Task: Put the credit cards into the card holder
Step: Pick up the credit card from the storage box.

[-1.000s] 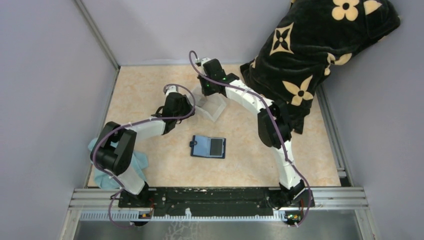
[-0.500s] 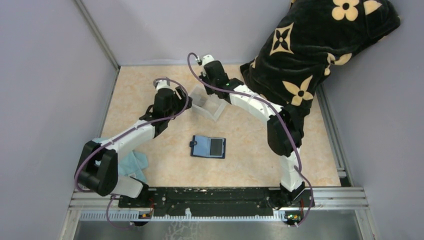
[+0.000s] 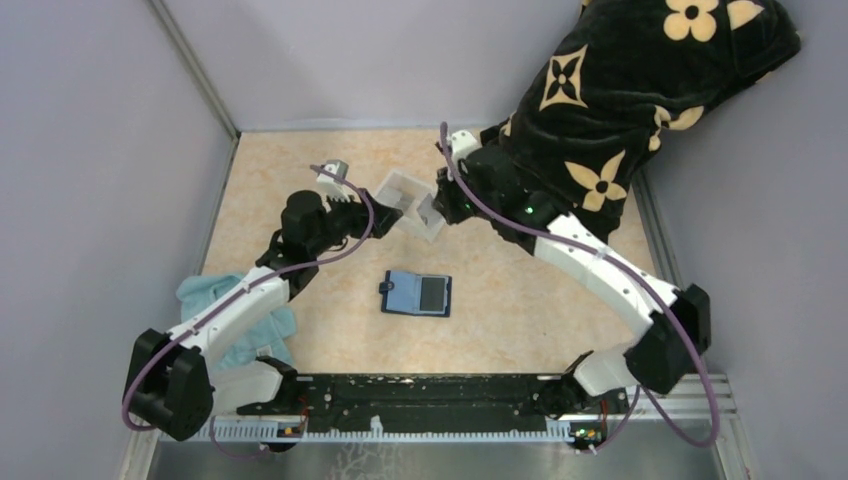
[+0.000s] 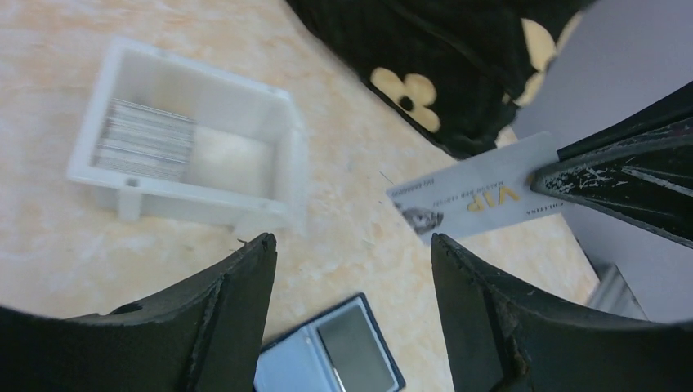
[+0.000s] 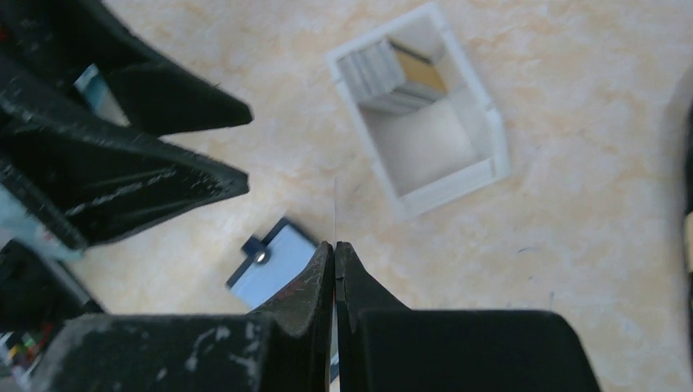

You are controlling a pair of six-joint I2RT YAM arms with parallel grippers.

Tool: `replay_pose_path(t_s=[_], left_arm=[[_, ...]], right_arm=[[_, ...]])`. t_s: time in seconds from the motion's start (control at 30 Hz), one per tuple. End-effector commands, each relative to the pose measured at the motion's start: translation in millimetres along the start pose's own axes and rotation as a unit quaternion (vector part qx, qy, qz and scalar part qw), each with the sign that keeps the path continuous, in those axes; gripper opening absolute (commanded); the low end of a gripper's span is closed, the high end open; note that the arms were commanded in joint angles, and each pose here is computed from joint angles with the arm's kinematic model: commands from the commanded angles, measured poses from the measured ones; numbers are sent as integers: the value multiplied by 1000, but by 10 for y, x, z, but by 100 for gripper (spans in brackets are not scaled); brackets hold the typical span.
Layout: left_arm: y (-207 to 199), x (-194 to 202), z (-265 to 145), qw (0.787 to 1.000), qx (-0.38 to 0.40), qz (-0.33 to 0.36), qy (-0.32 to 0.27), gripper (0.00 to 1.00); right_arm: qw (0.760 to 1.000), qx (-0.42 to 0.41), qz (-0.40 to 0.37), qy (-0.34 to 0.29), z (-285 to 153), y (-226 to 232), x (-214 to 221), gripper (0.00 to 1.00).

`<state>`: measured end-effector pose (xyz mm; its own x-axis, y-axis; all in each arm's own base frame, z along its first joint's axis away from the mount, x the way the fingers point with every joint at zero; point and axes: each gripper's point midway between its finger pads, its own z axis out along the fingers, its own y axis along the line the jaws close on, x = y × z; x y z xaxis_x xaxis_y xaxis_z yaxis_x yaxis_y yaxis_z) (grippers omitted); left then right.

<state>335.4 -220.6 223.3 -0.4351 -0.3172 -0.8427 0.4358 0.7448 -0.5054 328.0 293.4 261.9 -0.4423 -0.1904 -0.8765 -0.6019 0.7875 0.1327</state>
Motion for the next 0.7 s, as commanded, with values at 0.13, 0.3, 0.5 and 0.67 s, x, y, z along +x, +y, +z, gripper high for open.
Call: replay_pose_path(t_s=[0.13,0.3,0.5,0.67], left_arm=[[-620,313,-308,977,201,38,65,75],[-767,482,-446,962,251,42,103,72],[-868,675,-555,944,290,42,153,66],[-936,827,-618,928,318,37,190,65]], right_arm=[[985,-146,87,13,-538,528,465,0],[979,-173,109,24,-671,604,692,0],[972,-198,125,24,-733,687,754,0],[969,-205,134,27,-741,716,764,0]])
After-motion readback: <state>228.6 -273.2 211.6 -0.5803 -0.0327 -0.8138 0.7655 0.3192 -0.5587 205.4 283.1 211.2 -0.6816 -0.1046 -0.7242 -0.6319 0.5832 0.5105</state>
